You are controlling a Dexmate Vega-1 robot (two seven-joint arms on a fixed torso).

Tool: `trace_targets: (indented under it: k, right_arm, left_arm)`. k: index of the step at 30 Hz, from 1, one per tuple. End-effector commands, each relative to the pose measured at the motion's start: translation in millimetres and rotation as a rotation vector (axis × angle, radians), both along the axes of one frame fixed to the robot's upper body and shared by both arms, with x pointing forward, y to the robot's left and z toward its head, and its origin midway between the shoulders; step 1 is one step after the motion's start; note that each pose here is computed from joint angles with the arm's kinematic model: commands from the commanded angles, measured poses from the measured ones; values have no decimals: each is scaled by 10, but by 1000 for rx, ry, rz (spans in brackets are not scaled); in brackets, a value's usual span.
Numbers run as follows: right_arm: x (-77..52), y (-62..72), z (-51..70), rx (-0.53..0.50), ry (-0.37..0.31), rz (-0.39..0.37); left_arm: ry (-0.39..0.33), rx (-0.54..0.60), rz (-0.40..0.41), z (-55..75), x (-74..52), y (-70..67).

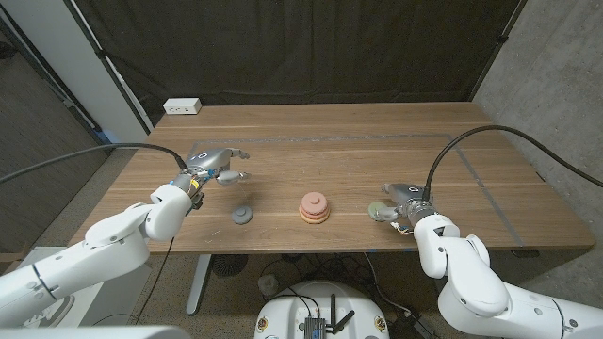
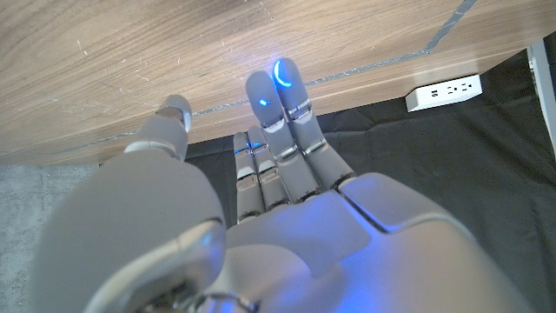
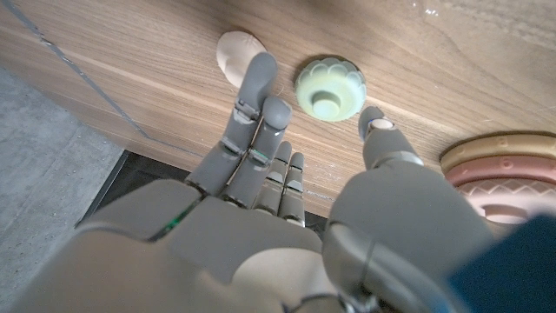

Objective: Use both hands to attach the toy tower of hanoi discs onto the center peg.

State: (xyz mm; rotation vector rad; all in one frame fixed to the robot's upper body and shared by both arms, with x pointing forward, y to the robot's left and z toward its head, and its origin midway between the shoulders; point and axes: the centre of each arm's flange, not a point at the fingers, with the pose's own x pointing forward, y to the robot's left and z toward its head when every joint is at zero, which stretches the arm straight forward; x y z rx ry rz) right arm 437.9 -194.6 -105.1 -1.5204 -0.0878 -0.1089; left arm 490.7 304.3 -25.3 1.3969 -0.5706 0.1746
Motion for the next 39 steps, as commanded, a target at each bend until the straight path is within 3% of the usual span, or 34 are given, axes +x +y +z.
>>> trace_targets:
  k: [1, 39]
  right_arm:
    - [78, 15, -46, -2, 34, -18]
    - [243, 61, -188, 7, 93, -46]
  left_arm:
    - [9, 0, -1, -14, 17, 16]
    - [35, -2, -13, -11, 110, 67]
